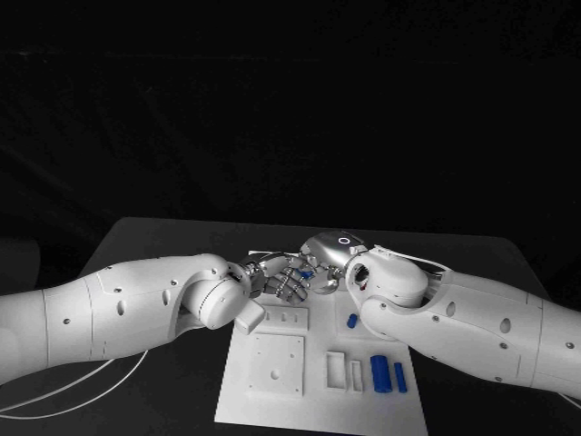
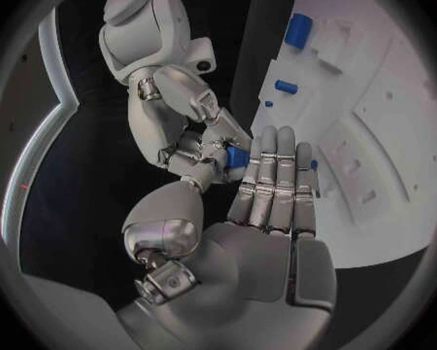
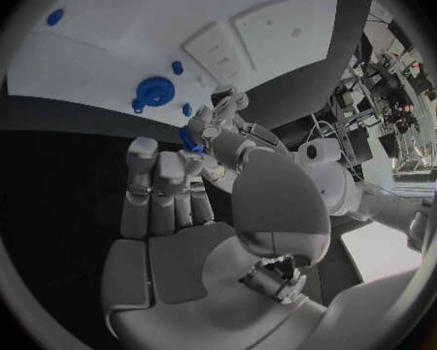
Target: Assemble the parts on the task board
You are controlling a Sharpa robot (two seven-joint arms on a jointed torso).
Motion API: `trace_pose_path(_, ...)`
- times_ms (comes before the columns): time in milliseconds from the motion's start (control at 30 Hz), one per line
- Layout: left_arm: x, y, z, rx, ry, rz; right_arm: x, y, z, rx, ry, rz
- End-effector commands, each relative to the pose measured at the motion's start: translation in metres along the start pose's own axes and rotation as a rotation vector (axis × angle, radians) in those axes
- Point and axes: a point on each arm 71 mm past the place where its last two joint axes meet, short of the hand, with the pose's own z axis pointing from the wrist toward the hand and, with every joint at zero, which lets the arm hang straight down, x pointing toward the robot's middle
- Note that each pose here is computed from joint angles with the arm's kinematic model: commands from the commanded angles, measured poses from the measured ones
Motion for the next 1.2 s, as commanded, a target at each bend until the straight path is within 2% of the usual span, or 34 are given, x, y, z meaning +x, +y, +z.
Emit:
trace_pose_path(33,0.0067,-0.0113,0.0004,0.062,0.039,-0.015,0.0078,0.0086,-0.0009,-0.038,0.042,-0.009)
trace_pose_path(800,0.0063,-0.0109,0.0002,0.066,0.040,-0.038,0.0105,0.0067,-0.0009,-0.034,0.053,-0.009)
trace_pose_path(1000,0.0062,-0.0098,0.0001,0.051,0.041,-0.038,0.0107,0.0061,-0.0012,-0.032,0.052,-0.009)
trace_pose_path(1200,0.0021,-0.0075,-0.0004,0.031,0.017,-0.036,0.0109,0.0046,-0.0019,-0.028,0.050,-0.009)
